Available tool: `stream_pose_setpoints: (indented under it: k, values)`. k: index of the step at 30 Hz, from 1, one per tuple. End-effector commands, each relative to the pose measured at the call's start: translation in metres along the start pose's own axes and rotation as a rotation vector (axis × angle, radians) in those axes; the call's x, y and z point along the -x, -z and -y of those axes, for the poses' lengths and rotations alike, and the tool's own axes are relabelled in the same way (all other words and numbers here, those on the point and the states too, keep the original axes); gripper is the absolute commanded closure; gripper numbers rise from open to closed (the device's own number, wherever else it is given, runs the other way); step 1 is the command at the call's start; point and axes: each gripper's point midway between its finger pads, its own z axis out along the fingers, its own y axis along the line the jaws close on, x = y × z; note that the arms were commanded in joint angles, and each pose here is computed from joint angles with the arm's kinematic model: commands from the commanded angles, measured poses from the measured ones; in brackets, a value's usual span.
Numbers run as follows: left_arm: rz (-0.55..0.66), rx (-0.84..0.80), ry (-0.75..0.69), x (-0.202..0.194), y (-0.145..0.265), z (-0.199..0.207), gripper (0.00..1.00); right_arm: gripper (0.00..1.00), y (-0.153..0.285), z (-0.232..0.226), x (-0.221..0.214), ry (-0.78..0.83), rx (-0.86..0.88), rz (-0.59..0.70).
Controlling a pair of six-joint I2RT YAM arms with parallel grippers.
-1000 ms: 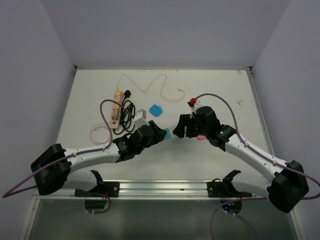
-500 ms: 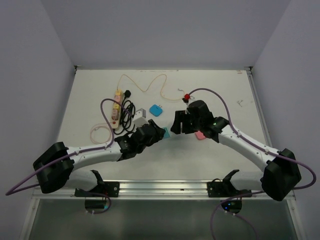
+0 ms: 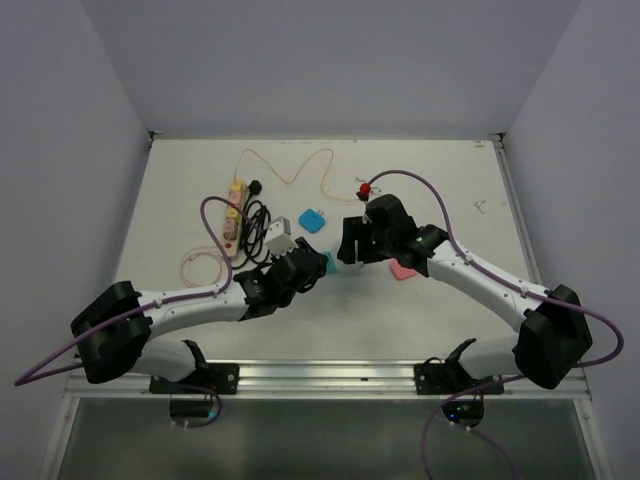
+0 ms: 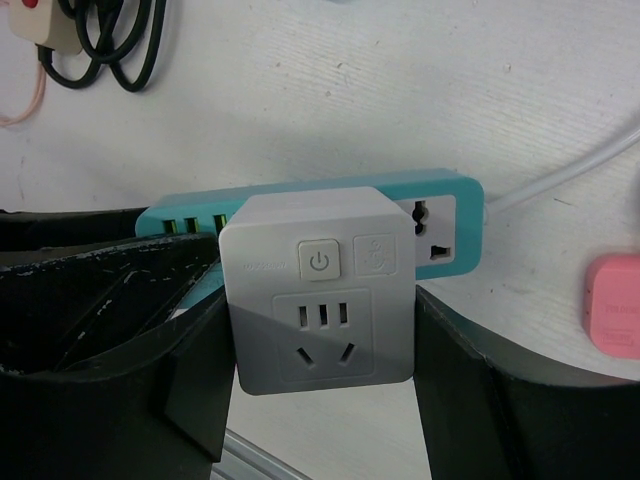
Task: Pull the plug off the socket
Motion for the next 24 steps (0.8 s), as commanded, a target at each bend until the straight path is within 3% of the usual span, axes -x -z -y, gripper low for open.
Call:
stream_pose_setpoints:
  k: [1,7,12,24]
  values:
    - [-0.049,0.398,-0.396,-0.009,0.011,-0.136,1.00,1.00,0.042,-0.031,0.070,-0.025,0.126,0.236]
    - [-0.061,0.387,-0.370,-0.009,0.011,-0.150,1.00,1.00,0.058,-0.009,0.079,-0.158,0.247,0.289]
    - [-0.075,0.358,-0.350,-0.010,0.008,-0.145,1.00,1.00,0.055,-0.015,0.073,-0.173,0.317,0.284]
    - [-0.109,0.206,-0.274,-0.015,0.009,-0.106,1.00,1.00,0.040,-0.027,0.080,-0.104,0.283,0.244]
